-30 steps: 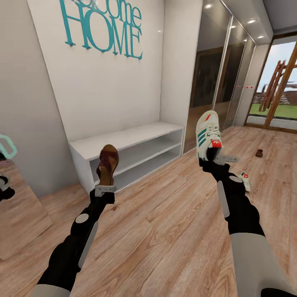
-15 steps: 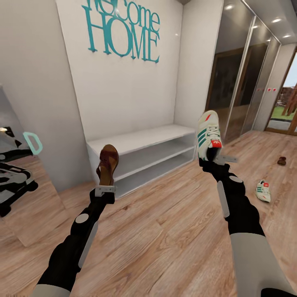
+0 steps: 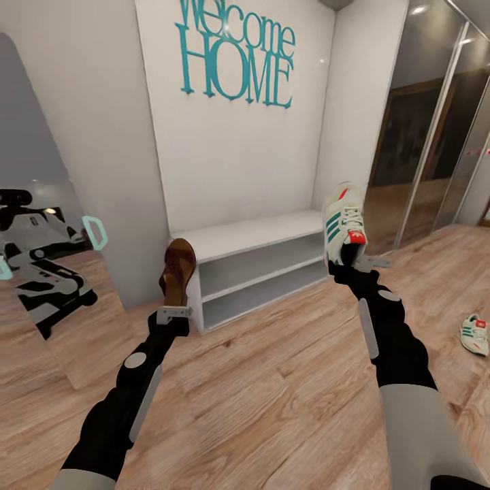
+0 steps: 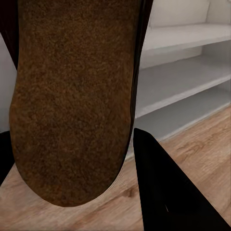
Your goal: Pick up the two gym shoes and the two sandals from the corridor floor and place them onto the hallstand (shoe rack) in the corridor, making sure they are on the rack and not on the floor. Arrange them so the two gym shoes are next to each other and the two sandals are next to each other.
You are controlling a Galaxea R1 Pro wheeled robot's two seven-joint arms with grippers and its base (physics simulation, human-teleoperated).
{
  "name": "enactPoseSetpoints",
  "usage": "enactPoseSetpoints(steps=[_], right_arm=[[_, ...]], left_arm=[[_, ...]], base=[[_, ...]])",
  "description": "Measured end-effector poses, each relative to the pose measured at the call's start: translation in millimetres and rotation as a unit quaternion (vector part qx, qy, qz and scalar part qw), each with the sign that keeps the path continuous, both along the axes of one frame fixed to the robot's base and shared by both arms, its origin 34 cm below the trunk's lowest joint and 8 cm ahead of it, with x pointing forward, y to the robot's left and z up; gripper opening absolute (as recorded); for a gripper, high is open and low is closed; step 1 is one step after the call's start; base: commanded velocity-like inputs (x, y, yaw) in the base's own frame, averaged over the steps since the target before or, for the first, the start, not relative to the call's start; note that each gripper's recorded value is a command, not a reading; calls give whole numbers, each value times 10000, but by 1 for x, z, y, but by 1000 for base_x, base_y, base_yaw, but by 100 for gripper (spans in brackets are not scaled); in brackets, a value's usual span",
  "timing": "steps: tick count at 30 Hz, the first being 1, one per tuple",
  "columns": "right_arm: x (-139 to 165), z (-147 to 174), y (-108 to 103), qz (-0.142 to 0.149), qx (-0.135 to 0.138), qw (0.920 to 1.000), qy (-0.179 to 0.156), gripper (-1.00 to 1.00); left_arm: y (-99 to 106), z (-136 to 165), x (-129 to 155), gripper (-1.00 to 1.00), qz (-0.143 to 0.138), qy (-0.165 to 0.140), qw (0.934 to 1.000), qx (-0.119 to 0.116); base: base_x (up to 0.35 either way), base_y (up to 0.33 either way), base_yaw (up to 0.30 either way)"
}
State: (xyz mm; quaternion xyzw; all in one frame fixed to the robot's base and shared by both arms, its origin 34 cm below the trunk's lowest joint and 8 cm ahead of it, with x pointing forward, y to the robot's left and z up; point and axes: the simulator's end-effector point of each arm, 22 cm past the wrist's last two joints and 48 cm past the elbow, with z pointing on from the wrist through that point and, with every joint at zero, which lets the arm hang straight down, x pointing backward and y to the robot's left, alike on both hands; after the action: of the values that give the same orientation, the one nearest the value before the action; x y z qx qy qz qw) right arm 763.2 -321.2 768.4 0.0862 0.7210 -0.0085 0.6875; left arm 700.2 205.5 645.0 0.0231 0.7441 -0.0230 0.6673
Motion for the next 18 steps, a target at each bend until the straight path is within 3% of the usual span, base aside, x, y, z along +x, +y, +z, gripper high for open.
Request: enactPoseSetpoints(steps=[18], right_arm=[[-5,12,0,0,0,10000,-88,-100]], left_arm=[[0,11,-2,-100,0,-89,10000,0]], base=[[0,0,244]])
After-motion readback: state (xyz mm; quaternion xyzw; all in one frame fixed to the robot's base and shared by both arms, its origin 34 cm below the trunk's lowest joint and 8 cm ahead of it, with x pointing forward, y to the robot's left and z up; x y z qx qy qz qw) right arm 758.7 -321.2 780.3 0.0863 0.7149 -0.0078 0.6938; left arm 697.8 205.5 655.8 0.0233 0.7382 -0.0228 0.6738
